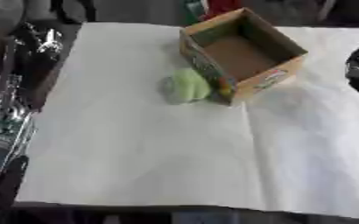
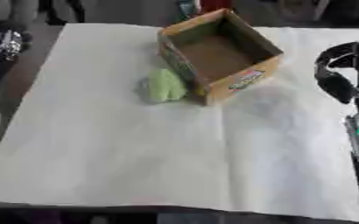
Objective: Pick up objects on the table and place them in the box.
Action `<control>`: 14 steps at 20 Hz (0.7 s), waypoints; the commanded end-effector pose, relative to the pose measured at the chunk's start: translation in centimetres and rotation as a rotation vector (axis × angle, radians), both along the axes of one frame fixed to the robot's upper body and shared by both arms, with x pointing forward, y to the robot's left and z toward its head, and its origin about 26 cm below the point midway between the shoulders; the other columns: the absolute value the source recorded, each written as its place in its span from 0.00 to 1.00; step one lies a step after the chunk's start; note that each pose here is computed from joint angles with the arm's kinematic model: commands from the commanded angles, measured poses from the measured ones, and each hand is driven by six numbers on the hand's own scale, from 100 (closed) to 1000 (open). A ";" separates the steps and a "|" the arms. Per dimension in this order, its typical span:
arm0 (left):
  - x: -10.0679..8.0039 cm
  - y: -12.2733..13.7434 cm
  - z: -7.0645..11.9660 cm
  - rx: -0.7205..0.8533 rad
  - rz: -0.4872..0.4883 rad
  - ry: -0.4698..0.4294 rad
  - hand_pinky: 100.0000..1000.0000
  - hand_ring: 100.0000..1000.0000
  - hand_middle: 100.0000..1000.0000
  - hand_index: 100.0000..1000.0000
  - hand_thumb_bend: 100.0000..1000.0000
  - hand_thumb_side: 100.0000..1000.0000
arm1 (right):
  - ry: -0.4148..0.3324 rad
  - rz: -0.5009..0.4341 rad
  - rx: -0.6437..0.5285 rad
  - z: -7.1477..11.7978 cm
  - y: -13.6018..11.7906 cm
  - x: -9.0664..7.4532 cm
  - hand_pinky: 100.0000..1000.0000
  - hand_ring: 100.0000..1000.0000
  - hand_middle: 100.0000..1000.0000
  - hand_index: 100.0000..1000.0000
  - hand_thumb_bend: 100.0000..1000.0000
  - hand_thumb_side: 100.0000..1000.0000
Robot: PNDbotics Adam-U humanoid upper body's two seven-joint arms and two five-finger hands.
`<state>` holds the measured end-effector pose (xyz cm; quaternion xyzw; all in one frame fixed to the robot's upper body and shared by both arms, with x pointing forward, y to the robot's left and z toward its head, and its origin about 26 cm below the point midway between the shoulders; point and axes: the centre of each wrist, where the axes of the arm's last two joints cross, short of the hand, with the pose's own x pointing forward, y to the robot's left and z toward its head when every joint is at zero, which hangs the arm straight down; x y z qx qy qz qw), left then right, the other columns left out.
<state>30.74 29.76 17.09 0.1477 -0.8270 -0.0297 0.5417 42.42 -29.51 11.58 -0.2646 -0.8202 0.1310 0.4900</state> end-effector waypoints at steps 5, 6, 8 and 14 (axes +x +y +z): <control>-0.1 0.0 1.0 0.018 -0.009 -0.031 0.75 0.68 0.62 0.62 0.00 0.36 | -0.042 -0.003 -0.007 1.5 -0.3 0.1 0.59 0.45 0.45 0.74 0.00 0.00; -0.1 0.0 1.0 0.018 -0.009 -0.031 0.75 0.68 0.62 0.62 0.00 0.36 | -0.042 -0.003 -0.007 1.5 -0.3 0.1 0.59 0.45 0.45 0.74 0.00 0.00; -0.1 0.0 1.0 0.018 -0.009 -0.031 0.75 0.68 0.62 0.62 0.00 0.36 | -0.042 -0.003 -0.007 1.5 -0.3 0.1 0.59 0.45 0.45 0.74 0.00 0.00; -0.1 0.0 1.0 0.023 -0.015 -0.030 0.75 0.69 0.62 0.62 0.00 0.37 | -0.041 -0.003 -0.003 1.5 -0.3 0.1 0.59 0.45 0.45 0.74 0.00 0.00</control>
